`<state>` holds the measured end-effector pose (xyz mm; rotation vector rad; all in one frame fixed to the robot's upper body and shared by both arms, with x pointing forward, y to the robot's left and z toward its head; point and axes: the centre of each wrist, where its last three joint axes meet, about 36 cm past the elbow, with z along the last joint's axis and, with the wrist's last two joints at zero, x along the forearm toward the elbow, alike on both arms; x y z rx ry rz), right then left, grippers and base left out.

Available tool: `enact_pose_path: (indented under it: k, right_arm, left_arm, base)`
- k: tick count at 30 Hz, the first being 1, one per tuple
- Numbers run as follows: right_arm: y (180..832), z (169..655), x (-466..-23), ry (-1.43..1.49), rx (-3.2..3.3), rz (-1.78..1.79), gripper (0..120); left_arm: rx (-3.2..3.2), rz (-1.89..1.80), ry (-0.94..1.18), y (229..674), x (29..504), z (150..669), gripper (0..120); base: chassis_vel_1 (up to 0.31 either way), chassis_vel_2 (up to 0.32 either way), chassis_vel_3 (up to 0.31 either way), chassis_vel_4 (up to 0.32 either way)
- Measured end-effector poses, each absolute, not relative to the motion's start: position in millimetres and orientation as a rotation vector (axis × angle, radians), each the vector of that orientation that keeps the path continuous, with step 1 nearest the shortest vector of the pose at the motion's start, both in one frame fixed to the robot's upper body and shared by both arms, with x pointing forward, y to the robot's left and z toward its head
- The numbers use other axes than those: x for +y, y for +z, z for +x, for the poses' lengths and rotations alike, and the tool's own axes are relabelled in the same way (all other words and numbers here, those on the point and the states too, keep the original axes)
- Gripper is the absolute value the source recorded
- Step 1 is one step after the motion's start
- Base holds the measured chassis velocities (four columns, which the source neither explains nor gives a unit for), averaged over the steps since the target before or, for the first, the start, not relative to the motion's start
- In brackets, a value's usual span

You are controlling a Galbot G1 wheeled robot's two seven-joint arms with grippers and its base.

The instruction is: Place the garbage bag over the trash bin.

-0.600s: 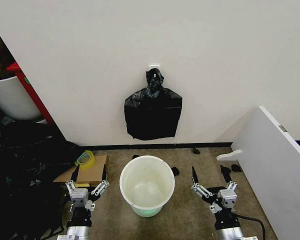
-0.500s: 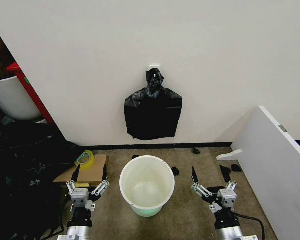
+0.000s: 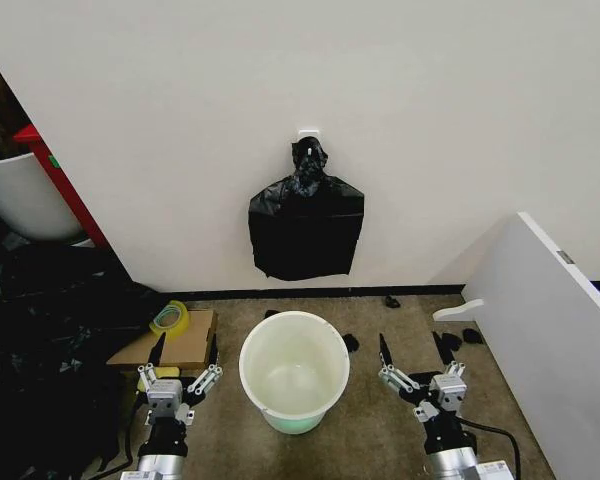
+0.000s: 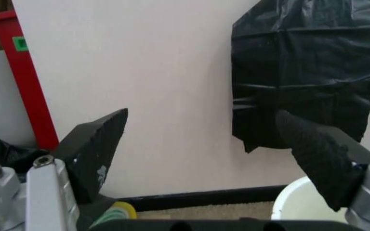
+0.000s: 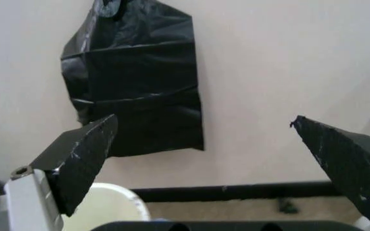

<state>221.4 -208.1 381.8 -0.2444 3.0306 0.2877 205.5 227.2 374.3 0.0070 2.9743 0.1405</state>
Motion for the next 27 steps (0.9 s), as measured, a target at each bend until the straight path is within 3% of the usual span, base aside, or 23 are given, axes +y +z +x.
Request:
enact_pose_path:
  k: [10, 27]
  right_arm:
    - [398.8, 277.5, -228.7, 0.593, 2.97, -0.542, 100]
    - [443.0, 447.8, -231.2, 1.152, 2.717, -0.897, 100]
  left_arm:
    - [2.954, 0.095, 0.135, 366.1, 234.8, 215.3, 88]
    - [2.975, 0.093, 0.155, 355.0, 235.5, 199.6, 86]
  base:
    - [0.0, 0.0, 0.0, 0.0]
    - [0.0, 0.0, 0.0, 0.0]
